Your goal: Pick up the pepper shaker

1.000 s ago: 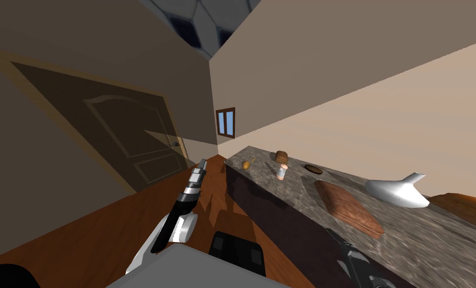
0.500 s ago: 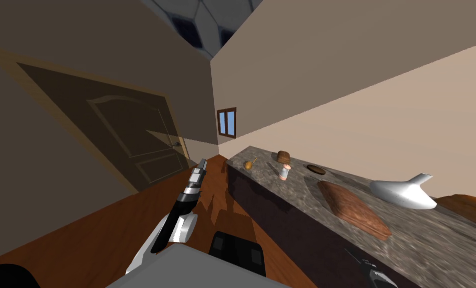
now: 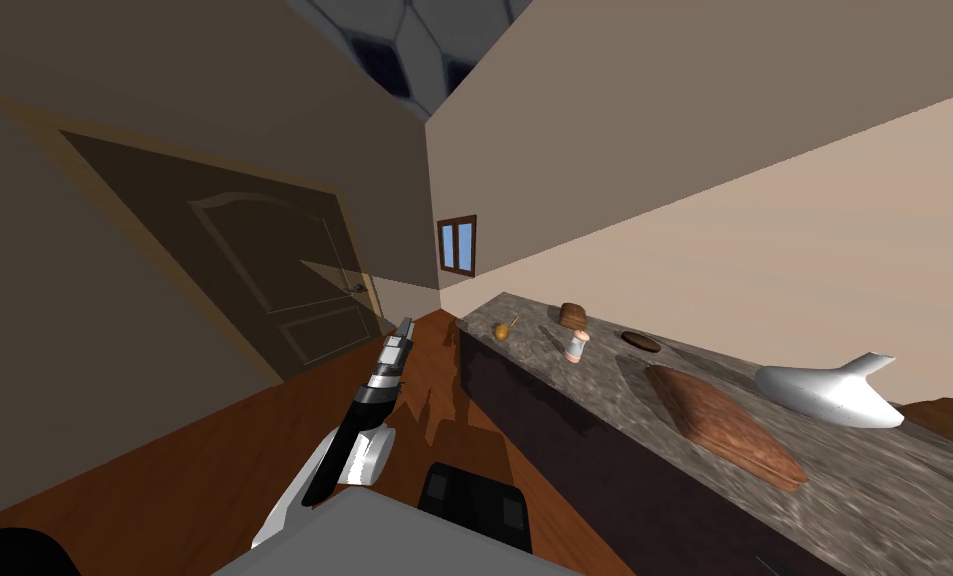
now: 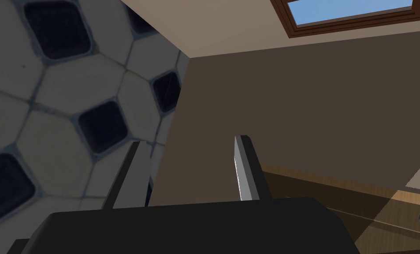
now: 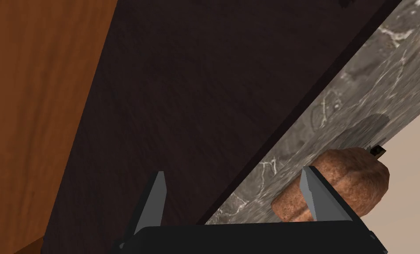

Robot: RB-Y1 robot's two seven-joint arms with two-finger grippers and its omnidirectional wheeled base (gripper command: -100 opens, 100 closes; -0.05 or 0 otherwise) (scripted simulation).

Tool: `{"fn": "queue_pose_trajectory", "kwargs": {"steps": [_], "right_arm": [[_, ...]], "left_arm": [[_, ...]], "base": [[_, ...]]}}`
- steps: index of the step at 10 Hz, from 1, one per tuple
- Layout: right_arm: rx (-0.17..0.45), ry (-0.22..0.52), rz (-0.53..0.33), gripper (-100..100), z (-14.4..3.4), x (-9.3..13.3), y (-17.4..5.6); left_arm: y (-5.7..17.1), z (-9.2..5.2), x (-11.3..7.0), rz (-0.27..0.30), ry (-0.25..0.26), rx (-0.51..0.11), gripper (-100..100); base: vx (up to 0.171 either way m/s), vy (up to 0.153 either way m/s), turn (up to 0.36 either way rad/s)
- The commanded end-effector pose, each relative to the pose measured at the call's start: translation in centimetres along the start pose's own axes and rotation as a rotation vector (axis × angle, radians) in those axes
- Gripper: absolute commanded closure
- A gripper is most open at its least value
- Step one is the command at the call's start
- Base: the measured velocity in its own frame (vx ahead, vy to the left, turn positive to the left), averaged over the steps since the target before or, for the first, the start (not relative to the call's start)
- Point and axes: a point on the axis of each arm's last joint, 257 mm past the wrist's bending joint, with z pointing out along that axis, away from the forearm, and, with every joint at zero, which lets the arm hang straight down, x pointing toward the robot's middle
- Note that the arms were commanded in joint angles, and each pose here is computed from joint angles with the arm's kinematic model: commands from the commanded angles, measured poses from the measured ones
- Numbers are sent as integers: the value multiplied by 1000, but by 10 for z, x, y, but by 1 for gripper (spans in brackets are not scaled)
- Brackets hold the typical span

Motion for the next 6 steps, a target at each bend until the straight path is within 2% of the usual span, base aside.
{"fn": "queue_pose_trajectory", "kwargs": {"steps": [1,3,4,6], "right_arm": [[62,-39,0,-100,-1,-16,-15],[81,-60,-47,-100,-1,-26,-10],[164,-117,-31,-100,-8,-50,-39],[189,-149,-73,-100,-9,-63,-35]], "left_arm": [[0,0,0,0,0,0,0],[0,0,0,0,0,0,0],[0,0,0,0,0,0,0],[0,0,0,0,0,0,0]], "base": [[1,53,23],[4,22,-6],[11,51,81],[8,45,8]]}}
